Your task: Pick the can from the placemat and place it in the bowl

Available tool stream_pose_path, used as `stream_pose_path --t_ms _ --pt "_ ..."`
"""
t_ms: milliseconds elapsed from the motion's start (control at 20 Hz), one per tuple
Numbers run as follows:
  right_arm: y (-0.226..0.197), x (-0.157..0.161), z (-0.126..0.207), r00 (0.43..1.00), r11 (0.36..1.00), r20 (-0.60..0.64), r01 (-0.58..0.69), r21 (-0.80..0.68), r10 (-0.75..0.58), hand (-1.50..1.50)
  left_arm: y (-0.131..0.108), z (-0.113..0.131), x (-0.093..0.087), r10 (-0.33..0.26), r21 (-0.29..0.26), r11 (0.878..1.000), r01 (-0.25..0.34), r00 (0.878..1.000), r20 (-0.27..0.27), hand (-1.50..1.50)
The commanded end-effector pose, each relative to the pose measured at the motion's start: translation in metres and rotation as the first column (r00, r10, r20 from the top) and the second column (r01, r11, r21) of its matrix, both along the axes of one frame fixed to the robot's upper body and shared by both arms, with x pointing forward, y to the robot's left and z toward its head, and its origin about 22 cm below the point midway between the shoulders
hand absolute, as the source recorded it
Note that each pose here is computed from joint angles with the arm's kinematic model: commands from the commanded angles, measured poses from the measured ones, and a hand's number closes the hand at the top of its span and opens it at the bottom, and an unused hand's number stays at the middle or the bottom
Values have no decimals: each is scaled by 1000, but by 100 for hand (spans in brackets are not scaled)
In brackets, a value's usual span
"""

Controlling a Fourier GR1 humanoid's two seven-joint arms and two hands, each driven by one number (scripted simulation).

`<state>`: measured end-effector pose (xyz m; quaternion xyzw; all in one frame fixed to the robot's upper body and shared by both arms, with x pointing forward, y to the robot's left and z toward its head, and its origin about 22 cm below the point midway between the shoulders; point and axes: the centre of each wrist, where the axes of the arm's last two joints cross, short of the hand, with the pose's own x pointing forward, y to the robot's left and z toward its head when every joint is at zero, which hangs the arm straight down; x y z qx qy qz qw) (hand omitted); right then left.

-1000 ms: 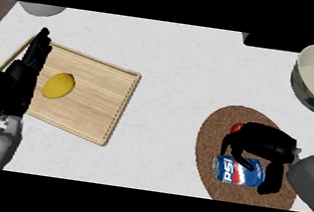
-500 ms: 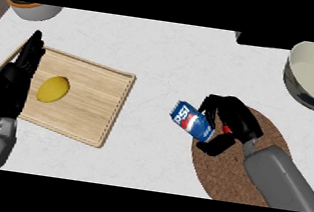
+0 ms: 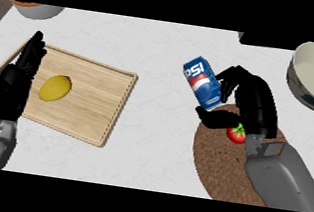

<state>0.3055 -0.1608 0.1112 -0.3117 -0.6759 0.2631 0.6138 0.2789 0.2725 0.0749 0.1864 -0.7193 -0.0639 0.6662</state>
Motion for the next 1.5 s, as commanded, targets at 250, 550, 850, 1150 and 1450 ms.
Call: stream_pose_path --t_ms 250,550,850,1150,1450 --pt "-77 -7 38 959 961 87 261 86 -268 150 -3 13 1 -21 -11 1000 21 1000 22 0" --pt "-130 30 32 921 929 152 337 151 -358 150 -19 12 16 -37 0 999 37 999 28 0" --pt "-199 56 31 863 894 231 431 124 -449 150 -5 16 4 -54 2 999 54 998 23 0" --pt "-256 62 4 830 852 261 521 -46 -493 150 -3 5 12 -62 -3 998 62 998 31 0" --pt "-296 54 -20 776 770 305 615 -171 -552 150 -21 14 17 -97 -2 995 97 995 40 0"
